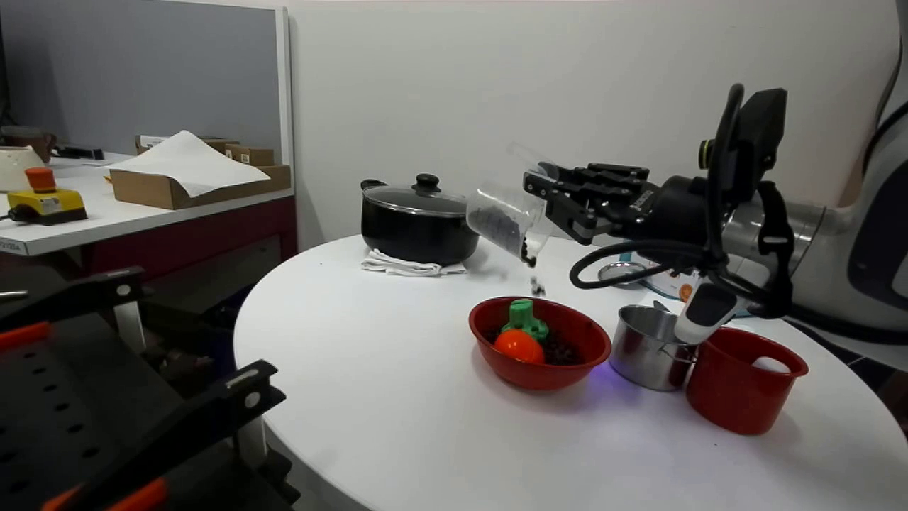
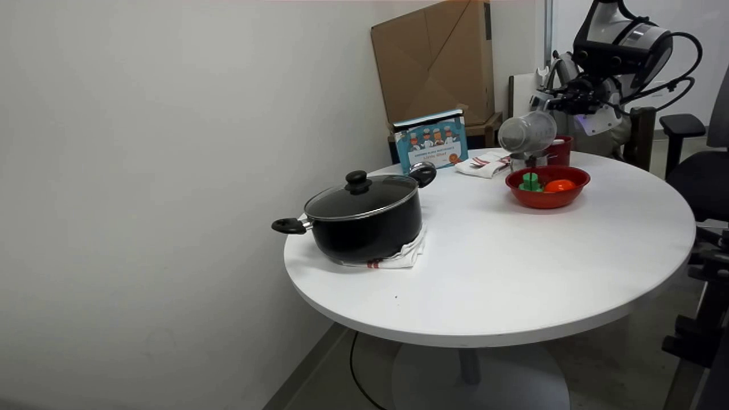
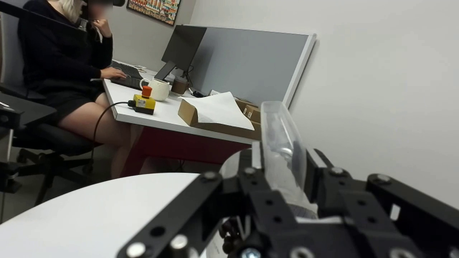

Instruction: Pour some of the contents in the clear jar into the red bowl

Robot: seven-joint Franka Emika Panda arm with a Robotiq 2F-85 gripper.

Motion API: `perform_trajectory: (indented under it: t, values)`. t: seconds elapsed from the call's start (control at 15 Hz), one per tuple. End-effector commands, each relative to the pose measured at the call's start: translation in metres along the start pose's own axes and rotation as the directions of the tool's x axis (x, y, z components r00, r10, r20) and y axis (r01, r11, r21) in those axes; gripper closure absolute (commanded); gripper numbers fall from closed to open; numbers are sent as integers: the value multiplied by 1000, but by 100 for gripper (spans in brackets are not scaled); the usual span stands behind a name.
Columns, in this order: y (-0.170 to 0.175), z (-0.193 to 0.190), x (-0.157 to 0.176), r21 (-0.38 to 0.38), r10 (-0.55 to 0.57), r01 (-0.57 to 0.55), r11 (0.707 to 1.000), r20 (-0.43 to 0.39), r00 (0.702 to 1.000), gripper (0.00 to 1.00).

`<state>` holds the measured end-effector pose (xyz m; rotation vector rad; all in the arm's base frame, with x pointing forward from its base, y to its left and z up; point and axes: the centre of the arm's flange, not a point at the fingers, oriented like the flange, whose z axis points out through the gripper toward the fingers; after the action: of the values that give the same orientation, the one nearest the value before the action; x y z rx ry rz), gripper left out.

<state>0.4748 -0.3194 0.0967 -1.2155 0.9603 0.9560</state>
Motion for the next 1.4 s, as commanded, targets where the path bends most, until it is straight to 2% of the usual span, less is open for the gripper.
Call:
perform_trajectory:
  t: [0.0,0.8,1.13,1.33]
  values:
    - [-6,-9,5,20,5,-5,1000,42,999,89]
    - [10,-6,22,82,13,-23,996,123,992,89]
    - [10,-7,23,89,16,-26,996,115,993,89]
    - [6,-11,15,73,20,-26,997,76,997,89]
